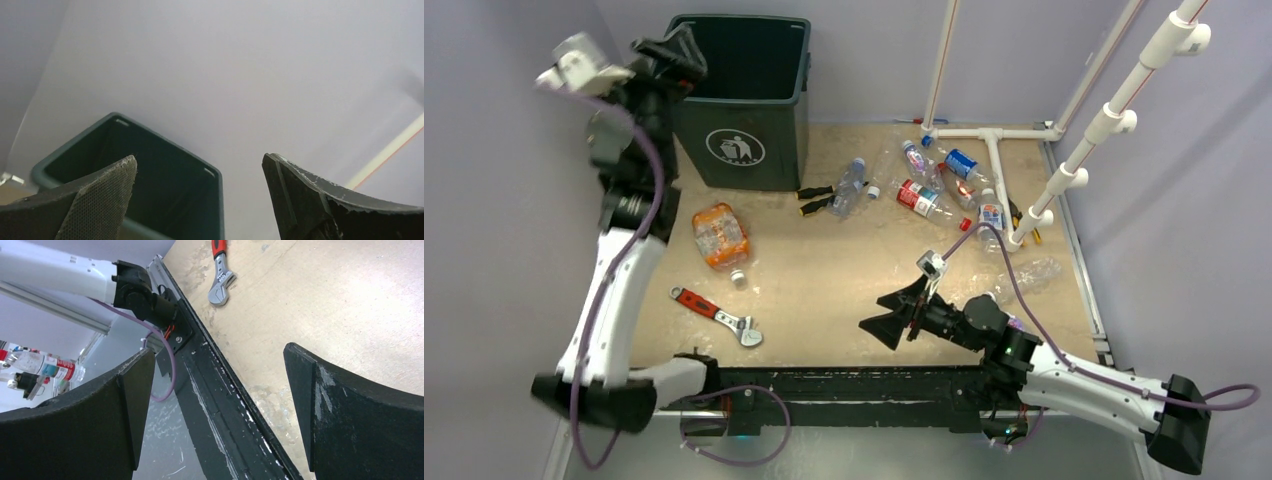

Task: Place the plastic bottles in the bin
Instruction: Place the plastic bottle in the trash bin.

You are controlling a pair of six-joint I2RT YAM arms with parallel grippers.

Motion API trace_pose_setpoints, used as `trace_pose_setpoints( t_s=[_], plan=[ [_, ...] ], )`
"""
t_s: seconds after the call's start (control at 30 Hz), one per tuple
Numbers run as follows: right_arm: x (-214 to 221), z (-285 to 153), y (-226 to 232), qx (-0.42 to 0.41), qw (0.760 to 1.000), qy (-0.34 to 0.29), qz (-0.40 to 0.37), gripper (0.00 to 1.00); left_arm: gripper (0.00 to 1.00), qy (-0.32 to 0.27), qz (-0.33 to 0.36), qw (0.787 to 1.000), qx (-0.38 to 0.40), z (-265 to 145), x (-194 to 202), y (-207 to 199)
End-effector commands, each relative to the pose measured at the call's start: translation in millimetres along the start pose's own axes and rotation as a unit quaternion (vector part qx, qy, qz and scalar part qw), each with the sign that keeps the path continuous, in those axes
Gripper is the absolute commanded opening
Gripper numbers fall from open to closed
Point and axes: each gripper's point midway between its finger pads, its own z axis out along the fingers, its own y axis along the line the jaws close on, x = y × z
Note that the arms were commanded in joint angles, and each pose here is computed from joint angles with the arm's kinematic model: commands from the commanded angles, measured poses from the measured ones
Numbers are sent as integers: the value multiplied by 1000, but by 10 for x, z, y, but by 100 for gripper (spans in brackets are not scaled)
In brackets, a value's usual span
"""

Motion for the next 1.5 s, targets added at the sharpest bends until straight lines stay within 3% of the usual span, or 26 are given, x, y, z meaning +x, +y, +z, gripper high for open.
trace_pose_setpoints(
  t_s=[0.0, 0.13, 0.27, 0.4, 0.63, 0.87, 1.07, 1.23, 1.47],
  plan=[
    [-188, -6, 56, -1, 999, -35, -6, 99, 99, 83, -40, 991, -97, -769, 174, 495],
    [-137, -27, -40, 13, 999, -43, 9, 99, 99, 141, -57, 978, -143, -1644, 537, 1002],
    [3, -21, -241, 54, 997, -37, 49, 99, 99, 230, -47, 945, -229, -2365, 1110, 1578],
    [134, 10, -324, 61, 996, -26, 64, 99, 99, 308, -21, 911, -273, -2795, 1503, 1868],
    [157, 83, -305, 51, 997, -21, 58, 99, 99, 395, -46, 868, -296, -3161, 2153, 2057],
    [167, 54, -334, 57, 997, -21, 55, 99, 99, 444, -73, 831, -327, -3497, 2703, 2285],
    [195, 71, -355, 62, 996, -16, 57, 99, 99, 429, -44, 826, -364, -3495, 2844, 2527],
    [225, 111, -335, 57, 996, -8, 61, 99, 97, 443, -11, 803, -399, -3604, 3030, 2727],
    [238, 119, -358, 59, 996, -10, 64, 99, 93, 439, 43, 816, -374, -3520, 3108, 2647]
  ],
)
